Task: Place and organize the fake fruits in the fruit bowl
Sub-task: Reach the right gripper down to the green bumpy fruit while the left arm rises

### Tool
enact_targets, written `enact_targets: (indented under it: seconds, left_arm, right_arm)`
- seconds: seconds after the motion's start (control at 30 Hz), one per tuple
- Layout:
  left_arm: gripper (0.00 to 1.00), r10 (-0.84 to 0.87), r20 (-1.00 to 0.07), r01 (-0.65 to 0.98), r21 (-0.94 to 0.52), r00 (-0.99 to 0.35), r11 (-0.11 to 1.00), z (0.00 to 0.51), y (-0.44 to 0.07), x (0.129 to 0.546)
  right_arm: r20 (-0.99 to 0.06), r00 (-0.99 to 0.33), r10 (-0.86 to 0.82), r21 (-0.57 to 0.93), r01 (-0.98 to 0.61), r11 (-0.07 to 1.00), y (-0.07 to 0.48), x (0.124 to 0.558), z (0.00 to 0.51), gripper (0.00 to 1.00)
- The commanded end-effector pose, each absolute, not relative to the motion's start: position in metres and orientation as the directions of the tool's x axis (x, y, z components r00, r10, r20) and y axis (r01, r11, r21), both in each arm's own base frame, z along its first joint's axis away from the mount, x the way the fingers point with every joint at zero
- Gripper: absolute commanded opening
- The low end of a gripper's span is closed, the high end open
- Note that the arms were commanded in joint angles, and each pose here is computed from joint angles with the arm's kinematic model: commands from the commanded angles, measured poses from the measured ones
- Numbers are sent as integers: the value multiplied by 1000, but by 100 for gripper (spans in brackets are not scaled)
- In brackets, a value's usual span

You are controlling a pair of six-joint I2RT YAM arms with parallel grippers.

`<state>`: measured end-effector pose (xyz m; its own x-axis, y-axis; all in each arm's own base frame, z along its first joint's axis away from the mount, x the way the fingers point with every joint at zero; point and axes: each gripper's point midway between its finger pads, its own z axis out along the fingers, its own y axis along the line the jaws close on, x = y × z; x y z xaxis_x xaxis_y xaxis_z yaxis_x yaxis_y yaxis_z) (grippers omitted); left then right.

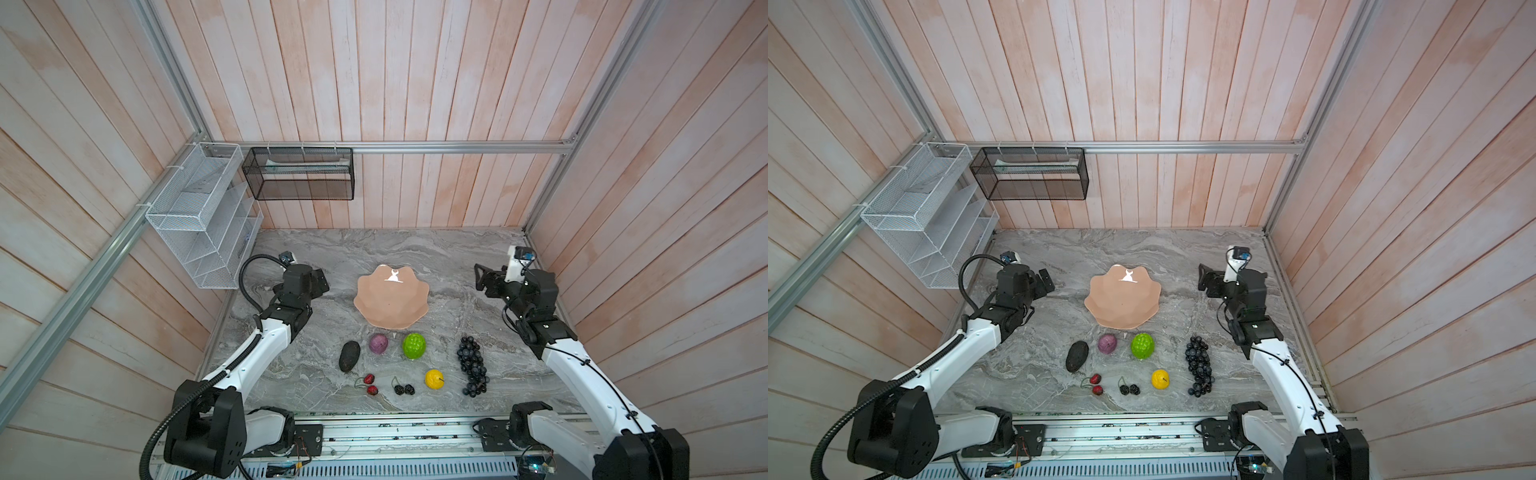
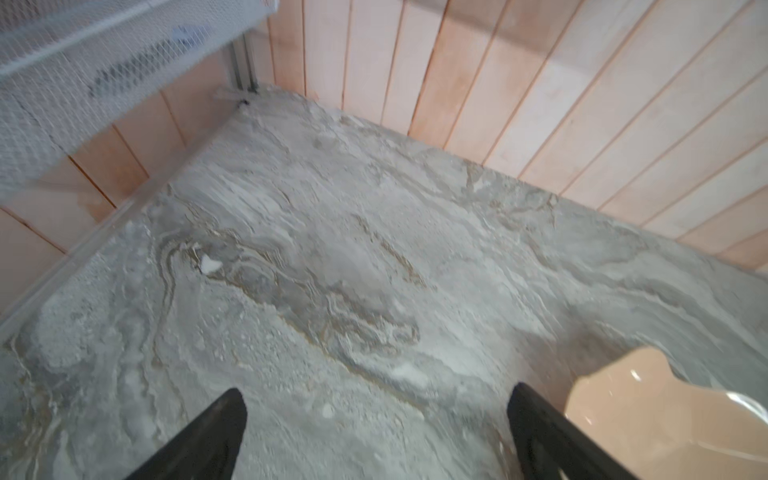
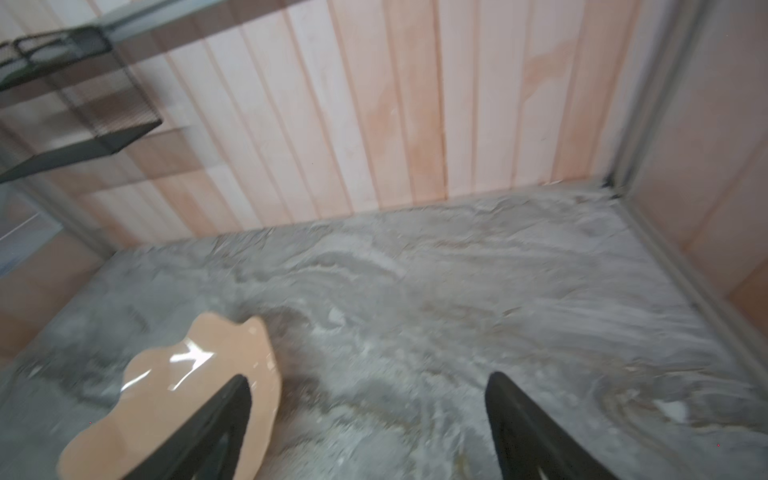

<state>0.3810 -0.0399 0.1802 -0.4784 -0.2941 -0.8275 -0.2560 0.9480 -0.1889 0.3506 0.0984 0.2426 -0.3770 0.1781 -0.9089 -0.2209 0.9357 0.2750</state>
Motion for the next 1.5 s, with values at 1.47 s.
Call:
enact_targets:
  seconds: [1.47]
  left_arm:
    - [100,-350,-709,-189,-298,-612,936,140,-84,306]
  right_arm:
    - [-509,-763,-398,203,-556,806,275,239,41,70]
